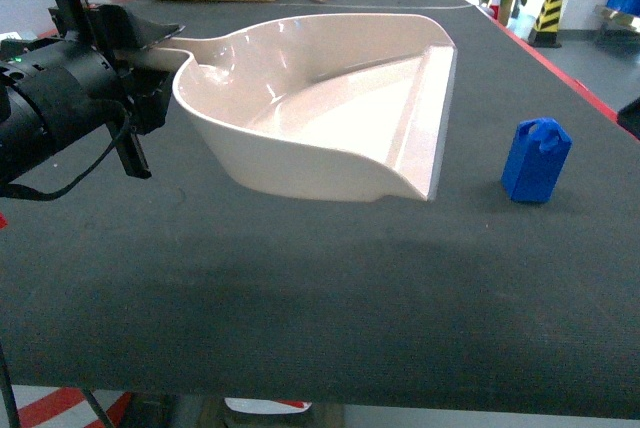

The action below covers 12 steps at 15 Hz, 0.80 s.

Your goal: Place part in tray to right shelf

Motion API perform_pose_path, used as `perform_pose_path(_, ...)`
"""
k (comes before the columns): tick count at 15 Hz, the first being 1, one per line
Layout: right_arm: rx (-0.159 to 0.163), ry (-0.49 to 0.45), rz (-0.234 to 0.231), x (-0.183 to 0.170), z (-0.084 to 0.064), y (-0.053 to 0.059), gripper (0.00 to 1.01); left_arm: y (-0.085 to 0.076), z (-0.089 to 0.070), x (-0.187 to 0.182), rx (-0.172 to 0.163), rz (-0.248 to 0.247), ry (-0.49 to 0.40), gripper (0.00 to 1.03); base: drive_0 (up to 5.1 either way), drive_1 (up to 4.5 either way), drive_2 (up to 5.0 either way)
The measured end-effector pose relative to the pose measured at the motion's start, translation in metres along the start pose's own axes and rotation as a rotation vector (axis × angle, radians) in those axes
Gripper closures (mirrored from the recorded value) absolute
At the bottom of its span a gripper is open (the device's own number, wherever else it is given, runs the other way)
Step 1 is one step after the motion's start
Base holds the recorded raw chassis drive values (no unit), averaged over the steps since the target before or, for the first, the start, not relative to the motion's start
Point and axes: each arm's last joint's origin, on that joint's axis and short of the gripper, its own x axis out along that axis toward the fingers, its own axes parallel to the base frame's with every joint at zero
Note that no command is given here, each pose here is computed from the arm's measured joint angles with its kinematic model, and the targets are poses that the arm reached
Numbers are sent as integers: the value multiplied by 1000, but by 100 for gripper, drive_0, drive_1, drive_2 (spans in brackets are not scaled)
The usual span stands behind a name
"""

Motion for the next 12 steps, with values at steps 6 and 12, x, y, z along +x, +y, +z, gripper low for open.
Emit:
perform_pose_path(6, -22, 61, 20, 62, 21, 16, 3, 0, 0, 0, 0, 0, 0, 87, 0, 0, 0)
perform_pose_path(12, -59, 108, 11, 105, 20, 31, 3, 0, 0, 0, 0, 0, 0, 87, 0, 0, 0)
